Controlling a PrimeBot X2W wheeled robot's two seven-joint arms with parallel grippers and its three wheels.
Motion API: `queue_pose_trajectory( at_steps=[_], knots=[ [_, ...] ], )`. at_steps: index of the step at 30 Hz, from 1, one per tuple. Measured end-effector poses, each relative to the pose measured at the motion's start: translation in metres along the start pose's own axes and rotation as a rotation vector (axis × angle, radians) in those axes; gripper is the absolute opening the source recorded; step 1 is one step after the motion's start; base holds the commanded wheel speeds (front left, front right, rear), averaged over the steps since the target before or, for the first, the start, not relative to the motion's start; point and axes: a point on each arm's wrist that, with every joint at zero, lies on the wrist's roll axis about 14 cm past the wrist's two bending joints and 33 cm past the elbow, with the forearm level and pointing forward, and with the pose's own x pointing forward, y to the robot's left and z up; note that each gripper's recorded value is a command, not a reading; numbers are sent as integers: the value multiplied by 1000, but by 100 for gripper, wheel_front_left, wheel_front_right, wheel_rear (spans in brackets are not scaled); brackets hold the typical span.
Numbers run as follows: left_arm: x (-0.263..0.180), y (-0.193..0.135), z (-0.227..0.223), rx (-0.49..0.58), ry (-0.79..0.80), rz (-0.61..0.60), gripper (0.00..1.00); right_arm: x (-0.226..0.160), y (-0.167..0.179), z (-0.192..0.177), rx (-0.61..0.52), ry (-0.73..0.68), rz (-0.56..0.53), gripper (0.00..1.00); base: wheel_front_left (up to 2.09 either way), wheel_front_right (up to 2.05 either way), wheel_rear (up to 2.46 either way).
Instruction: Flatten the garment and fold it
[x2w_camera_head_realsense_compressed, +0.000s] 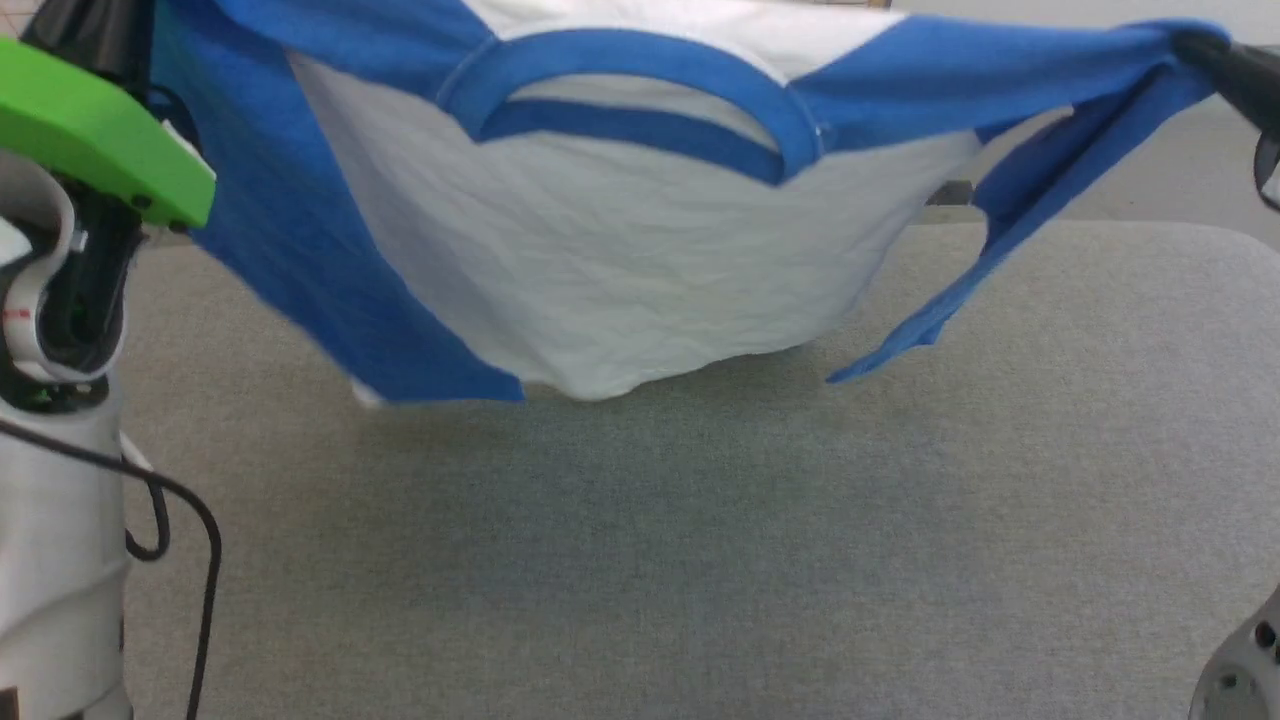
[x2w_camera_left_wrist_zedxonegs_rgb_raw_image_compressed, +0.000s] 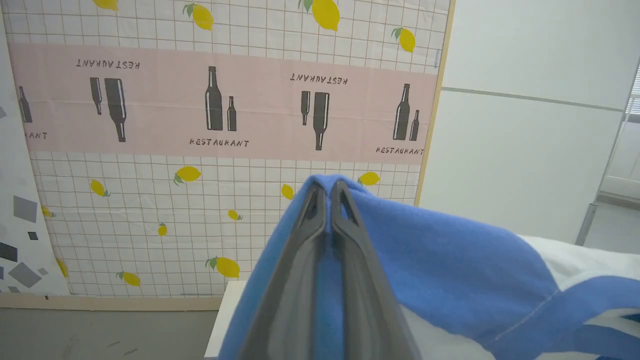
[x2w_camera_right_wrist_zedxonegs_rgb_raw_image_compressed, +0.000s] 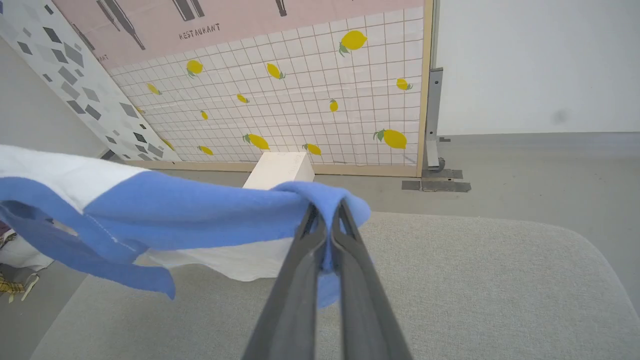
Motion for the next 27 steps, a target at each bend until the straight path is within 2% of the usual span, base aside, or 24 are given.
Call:
queue_pose_trajectory(
  at_steps=[5, 12, 20, 27],
  knots=[
    [19, 11, -4, 60, 58, 15, 0, 15, -5, 13, -28, 28, -36, 0, 0, 0, 0],
    [61, 38, -28, 175, 149, 59, 0, 61, -8, 32, -56, 26, -80, 0, 0, 0, 0],
    [110, 78, -63, 253, 197, 139, 0, 130, -10, 47, -104, -53, -136, 0, 0, 0, 0],
    [152, 90, -84, 289, 154, 159, 0, 169, -19, 63, -165, -153, -185, 0, 0, 0, 0]
  ],
)
